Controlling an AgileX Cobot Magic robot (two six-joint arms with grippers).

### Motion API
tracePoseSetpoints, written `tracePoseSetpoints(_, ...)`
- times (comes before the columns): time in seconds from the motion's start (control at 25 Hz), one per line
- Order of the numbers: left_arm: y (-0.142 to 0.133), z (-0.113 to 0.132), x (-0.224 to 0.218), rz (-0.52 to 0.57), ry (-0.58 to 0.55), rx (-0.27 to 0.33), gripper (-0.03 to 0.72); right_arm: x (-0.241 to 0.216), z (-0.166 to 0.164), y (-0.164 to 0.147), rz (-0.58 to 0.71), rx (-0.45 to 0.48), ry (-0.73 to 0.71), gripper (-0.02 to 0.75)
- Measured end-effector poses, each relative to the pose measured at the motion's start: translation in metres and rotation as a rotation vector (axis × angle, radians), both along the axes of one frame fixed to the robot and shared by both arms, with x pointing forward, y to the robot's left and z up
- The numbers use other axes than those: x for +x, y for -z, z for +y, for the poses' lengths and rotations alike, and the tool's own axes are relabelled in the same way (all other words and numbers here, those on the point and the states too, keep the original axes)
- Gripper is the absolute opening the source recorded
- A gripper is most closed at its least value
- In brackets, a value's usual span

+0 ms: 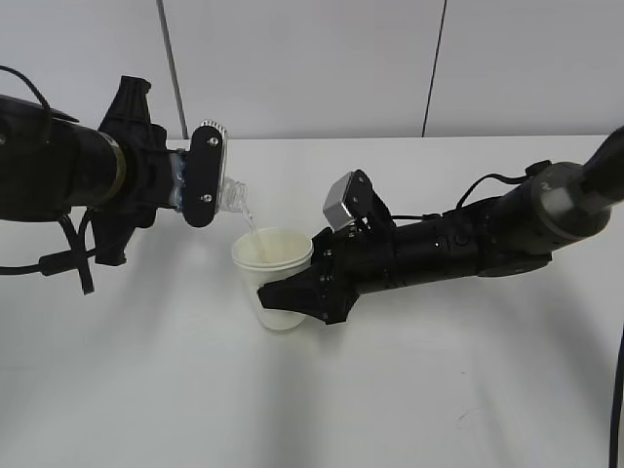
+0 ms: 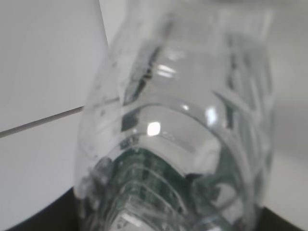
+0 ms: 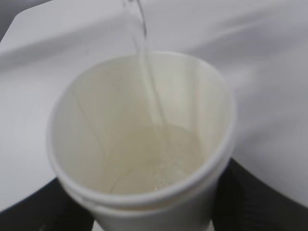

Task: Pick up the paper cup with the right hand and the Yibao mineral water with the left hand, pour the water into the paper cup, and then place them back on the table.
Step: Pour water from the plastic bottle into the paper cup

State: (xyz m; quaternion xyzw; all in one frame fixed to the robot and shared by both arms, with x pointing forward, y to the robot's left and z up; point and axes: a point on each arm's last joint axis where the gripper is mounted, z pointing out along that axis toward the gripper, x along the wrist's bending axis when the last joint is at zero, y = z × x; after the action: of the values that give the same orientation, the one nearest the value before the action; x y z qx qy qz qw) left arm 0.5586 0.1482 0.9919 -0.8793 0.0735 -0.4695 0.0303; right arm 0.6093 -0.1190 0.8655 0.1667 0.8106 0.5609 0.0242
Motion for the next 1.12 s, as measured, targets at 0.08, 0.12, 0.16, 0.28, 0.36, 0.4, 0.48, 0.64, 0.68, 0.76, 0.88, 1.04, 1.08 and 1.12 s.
tracePoseSetpoints(0.08,0.0,0.0,0.0,0.0,0.0,0.0,0.353,0.0,0.0,0.0,0.0,0.0,0.0,0.491)
tracePoseSetpoints(0.12,0.0,0.0,0.0,0.0,0.0,0.0,0.353,0.0,0.0,0.0,0.0,0.0,0.0,0.491)
tracePoseSetpoints(0.16,0.0,0.0,0.0,0.0,0.0,0.0,0.353,0.0,0.0,0.0,0.0,0.0,-0.001,0.491)
tracePoseSetpoints(0.28,0.0,0.0001,0.0,0.001,-0.002,-0.001,0.353,-0.0001,0.0,0.0001,0.0,-0.001,-0.002,0.491)
tracePoseSetpoints(0.36,0.0001,0.0001,0.0,0.001,-0.003,-0.002,0.353,-0.0001,0.0,0.0001,0.0,-0.001,-0.002,0.491)
tracePoseSetpoints(0.4,0.0001,0.0001,-0.0001,0.001,-0.006,-0.007,0.353,-0.0001,0.0,0.0001,0.0,-0.001,-0.002,0.491)
tracePoseSetpoints(0.48,0.0002,0.0001,-0.0001,0.003,-0.01,-0.012,0.353,-0.0001,0.0,0.0001,0.0,-0.001,-0.002,0.491)
tracePoseSetpoints(0.64,0.0014,0.0002,-0.0009,0.019,-0.031,-0.041,0.352,-0.0001,-0.0001,0.0002,0.0,-0.003,-0.001,0.491)
tracePoseSetpoints(0.68,0.0018,0.0002,-0.0012,0.025,-0.037,-0.051,0.352,-0.0001,-0.0001,0.0002,0.0,-0.003,-0.001,0.491)
tracePoseSetpoints(0.76,0.0025,0.0001,-0.0017,0.034,-0.053,-0.077,0.352,-0.0001,-0.0001,0.0002,0.0,-0.003,-0.001,0.491)
tracePoseSetpoints(0.88,0.0031,-0.0015,-0.0021,0.045,-0.069,-0.129,0.351,-0.0001,-0.0001,0.0002,0.001,-0.003,-0.001,0.491)
tracePoseSetpoints(1.04,0.0035,-0.0028,-0.0025,0.055,-0.1,-0.197,0.351,-0.0001,-0.0001,0.0002,0.001,-0.003,-0.001,0.491)
tracePoseSetpoints(1.08,0.0036,-0.0029,-0.0026,0.057,-0.112,-0.217,0.351,-0.0001,-0.0001,0.0002,0.001,-0.003,-0.001,0.491)
tracePoseSetpoints(1.12,0.0036,-0.003,-0.0026,0.058,-0.129,-0.241,0.351,-0.0001,-0.0001,0.0002,0.001,-0.003,-0.001,0.491)
